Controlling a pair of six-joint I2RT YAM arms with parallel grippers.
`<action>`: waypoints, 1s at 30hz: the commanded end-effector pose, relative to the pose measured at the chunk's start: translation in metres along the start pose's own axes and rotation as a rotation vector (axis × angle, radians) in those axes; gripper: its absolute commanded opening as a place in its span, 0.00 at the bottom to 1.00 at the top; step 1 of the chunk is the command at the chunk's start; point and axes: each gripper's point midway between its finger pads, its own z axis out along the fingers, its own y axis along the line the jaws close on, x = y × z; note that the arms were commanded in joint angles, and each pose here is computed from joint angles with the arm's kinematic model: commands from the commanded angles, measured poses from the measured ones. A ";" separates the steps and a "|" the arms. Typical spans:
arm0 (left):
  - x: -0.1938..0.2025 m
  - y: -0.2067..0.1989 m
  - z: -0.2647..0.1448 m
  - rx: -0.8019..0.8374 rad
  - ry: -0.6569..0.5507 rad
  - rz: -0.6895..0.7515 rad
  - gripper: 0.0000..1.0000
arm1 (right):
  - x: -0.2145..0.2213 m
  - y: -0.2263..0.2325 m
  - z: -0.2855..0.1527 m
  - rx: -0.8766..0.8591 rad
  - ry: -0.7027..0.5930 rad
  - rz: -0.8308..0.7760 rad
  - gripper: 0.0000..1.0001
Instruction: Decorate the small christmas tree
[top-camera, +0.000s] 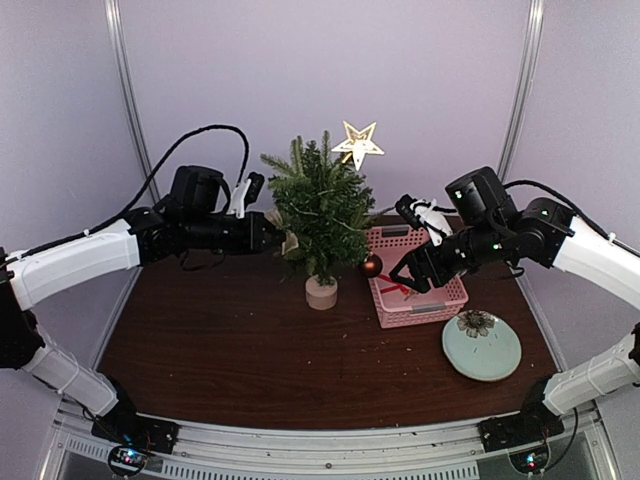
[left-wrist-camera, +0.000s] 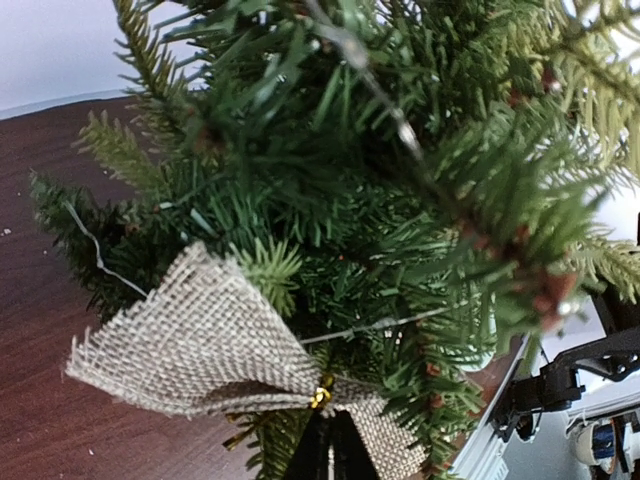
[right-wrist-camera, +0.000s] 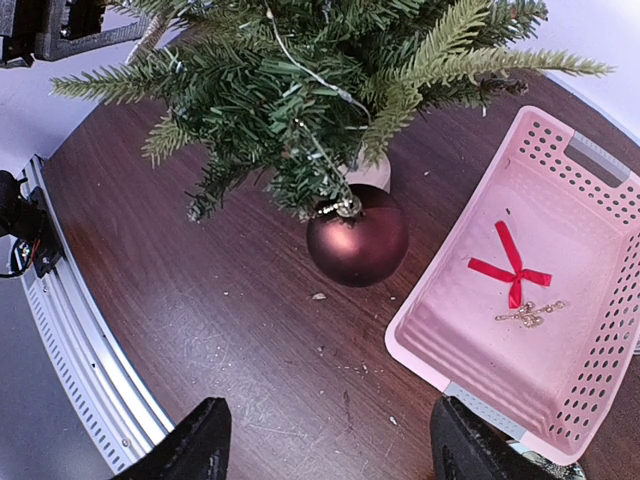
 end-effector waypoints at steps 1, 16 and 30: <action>-0.011 -0.001 -0.010 -0.014 -0.045 0.005 0.06 | -0.011 -0.002 -0.004 0.006 -0.030 -0.001 0.71; 0.016 0.013 -0.049 -0.097 -0.013 -0.009 0.51 | -0.014 0.001 -0.006 -0.007 -0.044 0.005 0.71; 0.021 0.030 -0.069 -0.129 -0.105 -0.077 0.61 | -0.060 -0.023 -0.021 -0.022 -0.178 0.089 0.77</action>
